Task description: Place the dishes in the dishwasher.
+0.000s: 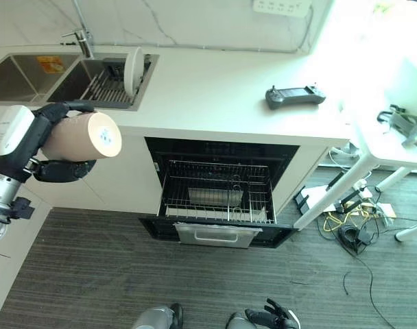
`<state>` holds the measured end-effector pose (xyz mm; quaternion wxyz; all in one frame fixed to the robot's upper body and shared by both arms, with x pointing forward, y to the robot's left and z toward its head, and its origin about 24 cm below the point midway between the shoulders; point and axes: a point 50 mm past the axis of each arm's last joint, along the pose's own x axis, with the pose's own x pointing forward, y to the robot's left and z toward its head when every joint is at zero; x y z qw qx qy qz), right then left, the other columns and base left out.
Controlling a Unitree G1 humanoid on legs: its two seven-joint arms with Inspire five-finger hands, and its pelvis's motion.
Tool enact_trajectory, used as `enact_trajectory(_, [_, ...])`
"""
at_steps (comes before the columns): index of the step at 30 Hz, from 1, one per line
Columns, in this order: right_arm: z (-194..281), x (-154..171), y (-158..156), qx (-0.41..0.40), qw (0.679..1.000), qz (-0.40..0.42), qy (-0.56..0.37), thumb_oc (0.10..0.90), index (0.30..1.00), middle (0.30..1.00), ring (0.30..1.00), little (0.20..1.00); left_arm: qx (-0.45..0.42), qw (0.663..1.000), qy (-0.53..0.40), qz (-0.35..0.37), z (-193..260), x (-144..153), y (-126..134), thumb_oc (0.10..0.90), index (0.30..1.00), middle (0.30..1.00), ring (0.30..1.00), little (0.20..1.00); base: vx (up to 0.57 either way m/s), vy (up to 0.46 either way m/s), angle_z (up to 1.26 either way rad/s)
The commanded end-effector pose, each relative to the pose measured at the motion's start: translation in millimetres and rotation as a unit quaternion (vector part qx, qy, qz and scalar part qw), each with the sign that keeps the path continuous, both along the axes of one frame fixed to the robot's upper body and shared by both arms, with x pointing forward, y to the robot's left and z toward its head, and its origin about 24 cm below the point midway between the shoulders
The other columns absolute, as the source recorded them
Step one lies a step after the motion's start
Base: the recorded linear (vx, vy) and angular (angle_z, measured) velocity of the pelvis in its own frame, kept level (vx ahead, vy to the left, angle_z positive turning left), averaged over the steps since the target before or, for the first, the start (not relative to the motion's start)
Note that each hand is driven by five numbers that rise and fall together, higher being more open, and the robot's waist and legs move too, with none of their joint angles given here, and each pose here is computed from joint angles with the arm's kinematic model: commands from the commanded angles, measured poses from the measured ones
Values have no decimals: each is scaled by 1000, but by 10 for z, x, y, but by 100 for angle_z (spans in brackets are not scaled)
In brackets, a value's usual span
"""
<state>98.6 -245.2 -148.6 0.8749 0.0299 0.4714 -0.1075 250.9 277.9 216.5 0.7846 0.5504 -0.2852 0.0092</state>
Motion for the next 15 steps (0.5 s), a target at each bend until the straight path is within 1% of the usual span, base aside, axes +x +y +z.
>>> enact_trajectory(1, [211, 164, -376, -65, 996, 6, -59, 800, 900, 900, 900, 900, -74, 984, -147, -72, 639, -70, -146, 400, 300, 300, 300, 300, 32, -271, 24])
enact_trajectory(5, [235, 158, -434, -71, 996, -16, -59, 800, 900, 900, 900, 900, -79, 982, -144, -95, 492, 3, -275, 400, 300, 300, 300, 300, 61, -71, 63])
enact_trajectory(7, [226, 165, -395, -71, 996, -17, -59, 800, 900, 900, 900, 900, -76, 982, -143, -98, 387, -20, -328, 400, 300, 300, 300, 300, 128, 92, -6])
enact_trajectory(9, [218, 208, -313, -74, 995, -16, -62, 800, 900, 900, 900, 900, -72, 983, -140, -95, 202, -107, -346, 400, 300, 300, 300, 300, 91, 176, -22])
enact_trajectory(11, [220, 211, -298, -71, 995, -25, -68, 800, 900, 900, 900, 900, -69, 983, -139, -98, 170, -125, -363, 400, 300, 300, 300, 300, 42, 110, -33])
enact_trajectory(12, [230, 222, -230, -64, 994, -23, -88, 800, 900, 900, 900, 900, -61, 985, -131, -94, 149, -110, -362, 400, 300, 300, 300, 300, 70, -6, 8])
enact_trajectory(15, [251, 253, -225, -60, 993, -22, -99, 800, 900, 900, 900, 900, -63, 985, -137, -84, 146, -69, -382, 400, 300, 300, 300, 300, 52, -190, 29])
